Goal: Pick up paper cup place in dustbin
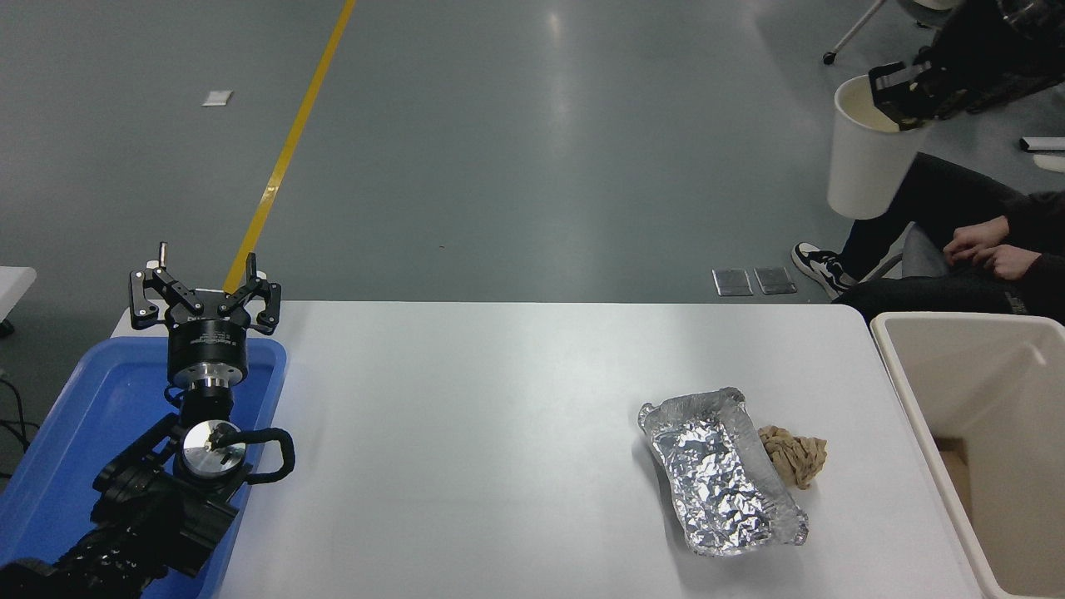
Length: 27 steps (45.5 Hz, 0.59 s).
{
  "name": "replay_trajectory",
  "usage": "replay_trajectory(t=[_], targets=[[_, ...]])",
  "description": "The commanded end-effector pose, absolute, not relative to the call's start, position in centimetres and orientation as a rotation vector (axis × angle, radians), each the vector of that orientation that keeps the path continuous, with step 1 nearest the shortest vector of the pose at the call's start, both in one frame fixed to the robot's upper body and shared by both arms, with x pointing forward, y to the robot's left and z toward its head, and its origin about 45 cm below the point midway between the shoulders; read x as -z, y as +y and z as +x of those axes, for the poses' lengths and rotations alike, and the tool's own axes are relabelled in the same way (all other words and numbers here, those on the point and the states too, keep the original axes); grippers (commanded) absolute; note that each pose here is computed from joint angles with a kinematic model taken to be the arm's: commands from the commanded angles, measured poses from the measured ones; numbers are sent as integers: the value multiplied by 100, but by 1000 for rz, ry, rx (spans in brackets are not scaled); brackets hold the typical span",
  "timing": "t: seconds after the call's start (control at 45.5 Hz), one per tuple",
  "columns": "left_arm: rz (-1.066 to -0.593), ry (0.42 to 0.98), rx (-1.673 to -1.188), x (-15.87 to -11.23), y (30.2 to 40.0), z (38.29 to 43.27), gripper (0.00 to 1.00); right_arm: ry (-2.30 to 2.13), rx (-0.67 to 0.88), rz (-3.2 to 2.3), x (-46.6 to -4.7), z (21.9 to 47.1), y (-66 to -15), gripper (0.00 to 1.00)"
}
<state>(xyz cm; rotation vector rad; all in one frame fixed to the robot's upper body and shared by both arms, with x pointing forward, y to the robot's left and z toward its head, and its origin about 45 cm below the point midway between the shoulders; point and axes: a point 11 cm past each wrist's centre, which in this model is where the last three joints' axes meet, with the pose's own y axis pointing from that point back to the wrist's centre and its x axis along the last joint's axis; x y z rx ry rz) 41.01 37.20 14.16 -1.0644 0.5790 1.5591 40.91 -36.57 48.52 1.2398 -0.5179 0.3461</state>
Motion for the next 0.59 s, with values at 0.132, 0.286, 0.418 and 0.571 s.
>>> replay_trajectory(t=[0.132,0.286,0.418,0.571], targets=[[-1065,579,-1562,-1412,3721,4099,99,-738,-83,1113,-4540,3661,-5328,0],[-1065,579,-1562,-1412,3721,4099,99,-832,-29,1082,-4385,3557,-5745,0],[-1066,579,-1561,-1413,3720,4099,99,-908,-2,1073,-4083,3454,-5994,0],[-1067,578,-1559,-1419,3719,4104,99,-922,5,956,-3561,3264,-6304,0]])
